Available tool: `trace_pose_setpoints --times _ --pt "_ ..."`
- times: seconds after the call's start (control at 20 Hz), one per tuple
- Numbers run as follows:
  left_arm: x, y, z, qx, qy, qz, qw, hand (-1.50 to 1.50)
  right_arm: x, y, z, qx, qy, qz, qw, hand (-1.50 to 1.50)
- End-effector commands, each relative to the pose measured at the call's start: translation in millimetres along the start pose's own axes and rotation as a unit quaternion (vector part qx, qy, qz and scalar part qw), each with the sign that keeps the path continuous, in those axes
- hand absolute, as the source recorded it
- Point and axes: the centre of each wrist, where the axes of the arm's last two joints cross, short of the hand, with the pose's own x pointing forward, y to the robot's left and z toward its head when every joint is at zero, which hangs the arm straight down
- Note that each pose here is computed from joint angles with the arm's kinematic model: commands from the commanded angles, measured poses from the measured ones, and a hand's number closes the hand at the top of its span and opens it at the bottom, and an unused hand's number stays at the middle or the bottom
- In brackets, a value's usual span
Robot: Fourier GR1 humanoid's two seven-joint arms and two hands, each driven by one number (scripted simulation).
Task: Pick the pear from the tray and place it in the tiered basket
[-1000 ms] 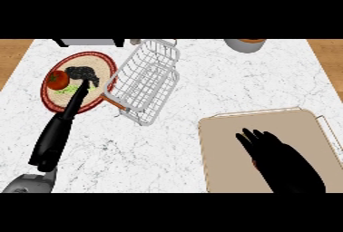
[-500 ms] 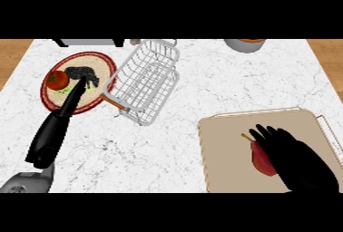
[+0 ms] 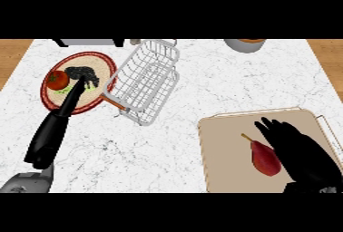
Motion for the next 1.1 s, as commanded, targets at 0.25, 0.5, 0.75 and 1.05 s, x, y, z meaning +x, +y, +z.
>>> trace_pose_setpoints --times 0.25,0.5,0.75,1.05 --pt "-17.0 -14.8 -1.4 -0.003 0.004 0.004 1.0000 0.00 -11.0 33.8 -31.9 0.005 0.006 -0.015 1.000 -1.50" --pt "-1.3 -4.1 5.8 -0.009 -0.001 0.004 0.9999 0.00 -3.1 49.9 -53.8 0.008 0.001 -0.022 1.000 -1.50" --pt "6.6 -9.2 -7.0 -0.001 0.003 -0.001 1.0000 0.00 -7.2 46.1 -51.5 0.013 0.005 -0.032 0.999 -1.50" --pt "2.1 -21.0 0.1 -0.002 -0.010 0.004 0.9999 0.00 -8.9 68.0 -74.9 0.029 -0.003 -0.009 1.000 -1.50"
